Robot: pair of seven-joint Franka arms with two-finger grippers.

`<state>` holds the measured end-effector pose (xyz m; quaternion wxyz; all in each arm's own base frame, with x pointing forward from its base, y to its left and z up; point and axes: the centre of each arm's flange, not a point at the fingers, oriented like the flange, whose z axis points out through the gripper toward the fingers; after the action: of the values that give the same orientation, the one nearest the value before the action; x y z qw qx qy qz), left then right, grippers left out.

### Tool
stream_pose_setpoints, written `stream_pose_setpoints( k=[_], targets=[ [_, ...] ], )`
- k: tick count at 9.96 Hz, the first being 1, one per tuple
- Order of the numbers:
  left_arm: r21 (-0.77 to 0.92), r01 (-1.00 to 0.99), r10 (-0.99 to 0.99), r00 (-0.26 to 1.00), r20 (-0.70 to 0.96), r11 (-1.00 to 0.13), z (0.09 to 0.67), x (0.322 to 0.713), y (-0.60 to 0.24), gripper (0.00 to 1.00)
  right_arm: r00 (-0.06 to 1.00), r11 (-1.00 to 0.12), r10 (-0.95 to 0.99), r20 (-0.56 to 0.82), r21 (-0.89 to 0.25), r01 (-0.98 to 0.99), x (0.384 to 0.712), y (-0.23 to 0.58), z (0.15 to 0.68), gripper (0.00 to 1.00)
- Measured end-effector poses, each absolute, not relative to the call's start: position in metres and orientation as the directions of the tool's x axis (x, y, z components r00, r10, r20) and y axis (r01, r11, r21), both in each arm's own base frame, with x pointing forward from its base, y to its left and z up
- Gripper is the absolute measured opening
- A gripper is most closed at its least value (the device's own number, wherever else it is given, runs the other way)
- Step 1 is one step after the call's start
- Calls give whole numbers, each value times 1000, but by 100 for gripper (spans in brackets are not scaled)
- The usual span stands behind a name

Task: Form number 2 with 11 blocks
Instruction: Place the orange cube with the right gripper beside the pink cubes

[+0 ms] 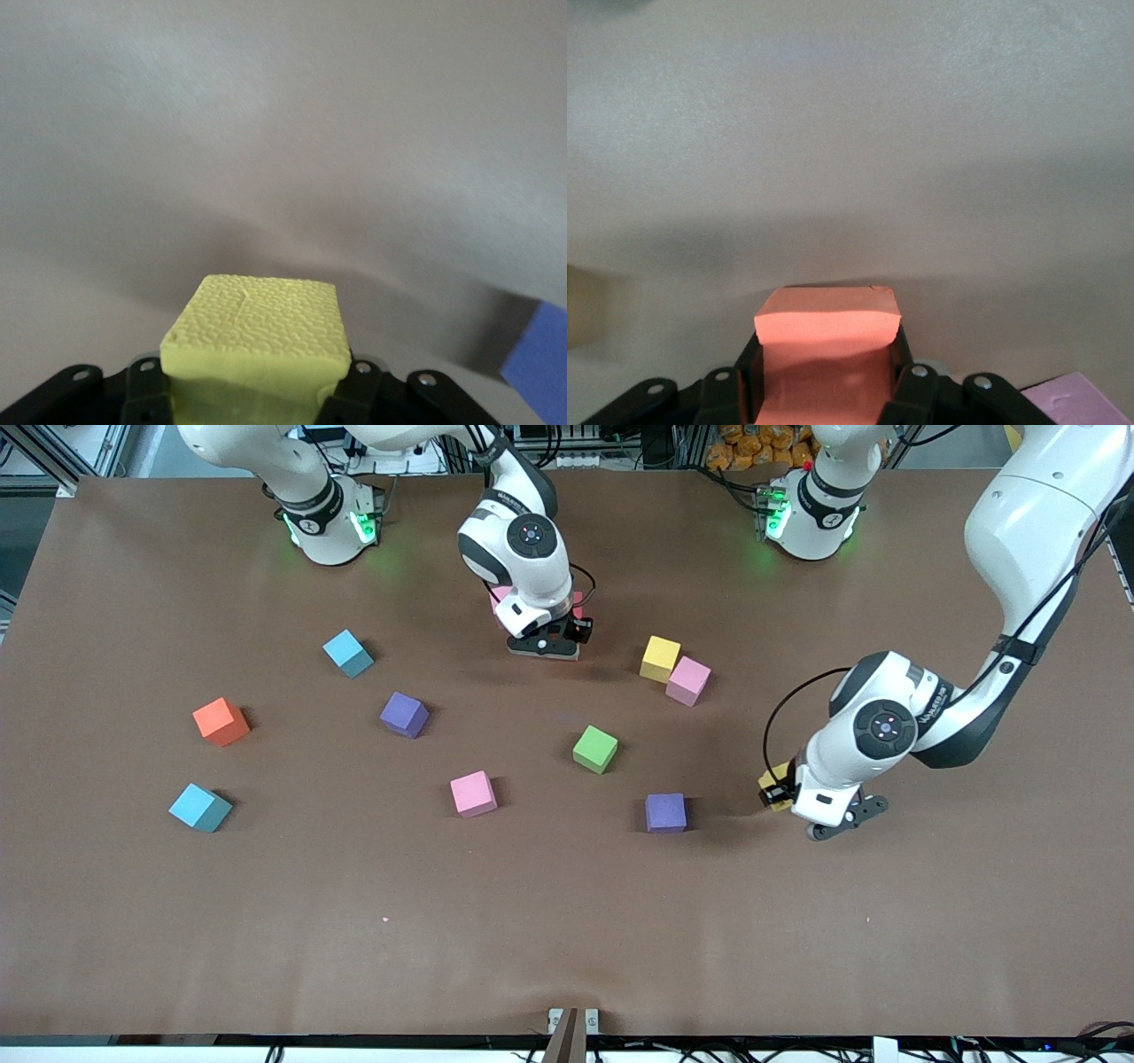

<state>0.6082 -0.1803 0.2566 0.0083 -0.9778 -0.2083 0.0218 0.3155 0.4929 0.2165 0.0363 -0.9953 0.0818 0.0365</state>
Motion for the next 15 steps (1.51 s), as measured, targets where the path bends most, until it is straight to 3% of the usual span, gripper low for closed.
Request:
stream_pose_setpoints(
  k=[5, 15],
  targets=[
    [5, 391, 390, 920, -47, -920, 279, 592, -227, 58, 992, -991, -117, -54, -57, -120, 307, 498, 216, 56],
    [10, 387, 386, 921, -48, -922, 281, 589, -234, 58, 998, -997, -60, -6, -48, -60, 296, 507, 219, 56]
  ],
)
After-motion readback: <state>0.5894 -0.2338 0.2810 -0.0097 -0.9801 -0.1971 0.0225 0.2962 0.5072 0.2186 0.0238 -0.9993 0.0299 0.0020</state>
